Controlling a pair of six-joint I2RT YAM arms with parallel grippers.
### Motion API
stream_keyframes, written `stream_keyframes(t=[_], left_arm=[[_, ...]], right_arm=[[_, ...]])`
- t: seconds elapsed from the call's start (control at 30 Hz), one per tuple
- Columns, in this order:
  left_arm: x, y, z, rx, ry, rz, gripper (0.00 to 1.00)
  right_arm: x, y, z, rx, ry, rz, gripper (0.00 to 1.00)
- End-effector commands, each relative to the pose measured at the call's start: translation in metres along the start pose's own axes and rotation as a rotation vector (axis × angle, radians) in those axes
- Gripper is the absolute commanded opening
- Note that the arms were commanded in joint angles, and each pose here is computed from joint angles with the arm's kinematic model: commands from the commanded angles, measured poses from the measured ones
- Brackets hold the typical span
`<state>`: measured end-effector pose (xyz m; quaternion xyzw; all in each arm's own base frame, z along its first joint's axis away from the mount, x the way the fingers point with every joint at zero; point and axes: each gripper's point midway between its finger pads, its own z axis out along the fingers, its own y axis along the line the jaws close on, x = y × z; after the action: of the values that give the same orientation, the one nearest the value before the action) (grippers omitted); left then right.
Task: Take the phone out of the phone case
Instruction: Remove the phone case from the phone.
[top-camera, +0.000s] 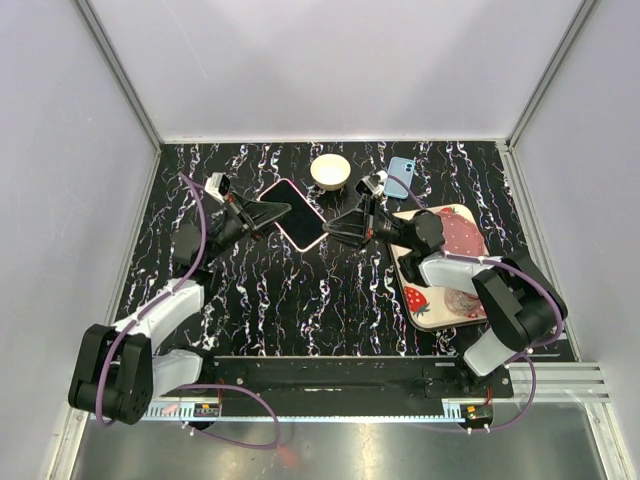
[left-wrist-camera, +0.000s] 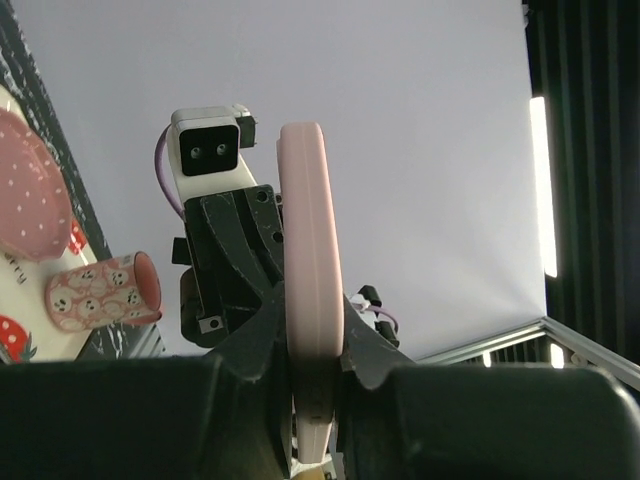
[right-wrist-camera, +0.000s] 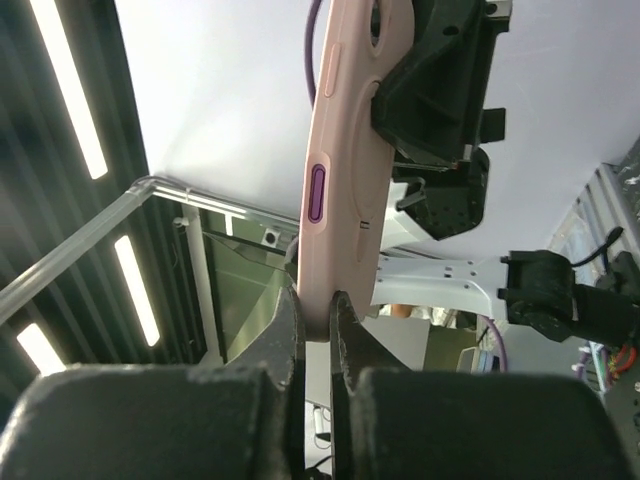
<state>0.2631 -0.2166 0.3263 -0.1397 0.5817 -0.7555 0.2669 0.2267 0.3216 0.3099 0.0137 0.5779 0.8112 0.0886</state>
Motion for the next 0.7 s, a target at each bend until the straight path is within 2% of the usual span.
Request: stream_keyframes(t=[0.0,0.2,0.43,0.67], left_arm=[[0.069,-0.176,-0.055,0.639,0.134,0.421,0.0],[0.069,-0.19,-0.053,0.675,0.127,0.469,0.0],[0.069,-0.179,-0.049,0.655,0.125,0.523,0.0],[0.071,-0.188,-0.048,0.682,0.122,0.563,0.0]], right_arm=[[-0.039,0.064,0.004,-0.207,-0.131,-0.04,0.0],[-0.046,0.123,0.031,-0.383,-0.135,0.035,0.0],[-0.046,0.125,0.057,-0.437,-0.126,0.128,0.0],[-0.05,0.128,0.075,-0.482,-0.121,0.169,0.0]])
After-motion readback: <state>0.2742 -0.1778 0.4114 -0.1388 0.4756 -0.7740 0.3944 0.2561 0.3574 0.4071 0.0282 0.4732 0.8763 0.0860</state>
